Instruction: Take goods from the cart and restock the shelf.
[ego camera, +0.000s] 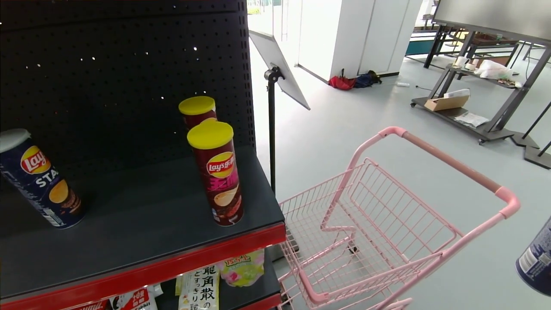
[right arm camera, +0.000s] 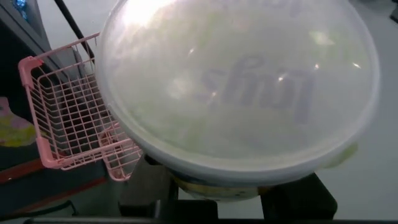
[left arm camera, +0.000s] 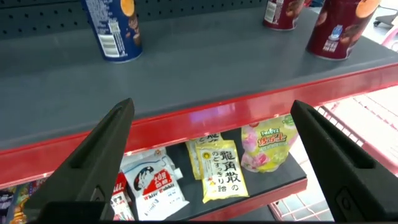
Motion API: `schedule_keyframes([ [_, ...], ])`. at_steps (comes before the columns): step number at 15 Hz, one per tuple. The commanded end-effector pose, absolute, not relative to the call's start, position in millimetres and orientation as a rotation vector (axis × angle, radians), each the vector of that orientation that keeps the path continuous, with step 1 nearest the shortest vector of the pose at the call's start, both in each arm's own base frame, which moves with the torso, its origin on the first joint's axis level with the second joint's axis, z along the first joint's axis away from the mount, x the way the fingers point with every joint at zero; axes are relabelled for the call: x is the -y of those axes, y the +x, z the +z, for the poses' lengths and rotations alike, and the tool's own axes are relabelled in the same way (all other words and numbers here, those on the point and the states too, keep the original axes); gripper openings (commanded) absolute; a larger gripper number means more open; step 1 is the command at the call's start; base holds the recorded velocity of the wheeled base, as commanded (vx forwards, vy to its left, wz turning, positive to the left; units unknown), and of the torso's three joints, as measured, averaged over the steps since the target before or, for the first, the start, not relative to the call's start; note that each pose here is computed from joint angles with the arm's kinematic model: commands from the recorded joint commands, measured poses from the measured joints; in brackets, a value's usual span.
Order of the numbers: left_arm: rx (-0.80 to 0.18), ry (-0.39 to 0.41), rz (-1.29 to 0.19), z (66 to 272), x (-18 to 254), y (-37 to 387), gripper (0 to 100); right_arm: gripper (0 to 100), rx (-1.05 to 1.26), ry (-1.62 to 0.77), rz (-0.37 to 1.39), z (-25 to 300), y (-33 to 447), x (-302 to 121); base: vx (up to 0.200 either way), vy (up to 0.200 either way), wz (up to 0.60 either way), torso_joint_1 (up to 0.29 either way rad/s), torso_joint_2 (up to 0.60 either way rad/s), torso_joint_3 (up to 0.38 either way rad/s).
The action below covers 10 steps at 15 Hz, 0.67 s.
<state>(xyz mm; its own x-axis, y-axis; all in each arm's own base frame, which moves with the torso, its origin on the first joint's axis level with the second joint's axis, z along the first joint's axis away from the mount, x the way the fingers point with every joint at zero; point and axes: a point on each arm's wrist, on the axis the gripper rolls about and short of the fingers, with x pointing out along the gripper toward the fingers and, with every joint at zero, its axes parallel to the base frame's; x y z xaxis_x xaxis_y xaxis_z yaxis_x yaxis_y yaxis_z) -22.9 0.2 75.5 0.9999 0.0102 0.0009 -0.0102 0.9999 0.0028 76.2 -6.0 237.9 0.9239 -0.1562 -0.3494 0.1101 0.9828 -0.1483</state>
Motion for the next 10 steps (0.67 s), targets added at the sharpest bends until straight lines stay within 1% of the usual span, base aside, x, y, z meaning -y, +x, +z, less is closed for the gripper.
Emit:
schedule_keyframes([
  [1, 0.0, 0.003, 0.011, 75, 0, -23, 100, 0, -0.383, -0.137, -0.146, 235, 83, 7, 0.0, 0.0, 0.0, 0.041, -0.09, -0.046],
  [9, 0.0, 0.003, 0.011, 75, 0, -23, 100, 0, -0.394, -0.154, -0.157, 229, 80, 8, 0.0, 0.0, 0.6, 0.01, -0.01, -0.009],
  [10, 0.0, 0.003, 0.011, 75, 0, -23, 100, 0, -0.399, -0.154, -0.158, 225, 78, 8, 0.0, 0.0, 0.0, 0.0, 0.0, 0.0],
])
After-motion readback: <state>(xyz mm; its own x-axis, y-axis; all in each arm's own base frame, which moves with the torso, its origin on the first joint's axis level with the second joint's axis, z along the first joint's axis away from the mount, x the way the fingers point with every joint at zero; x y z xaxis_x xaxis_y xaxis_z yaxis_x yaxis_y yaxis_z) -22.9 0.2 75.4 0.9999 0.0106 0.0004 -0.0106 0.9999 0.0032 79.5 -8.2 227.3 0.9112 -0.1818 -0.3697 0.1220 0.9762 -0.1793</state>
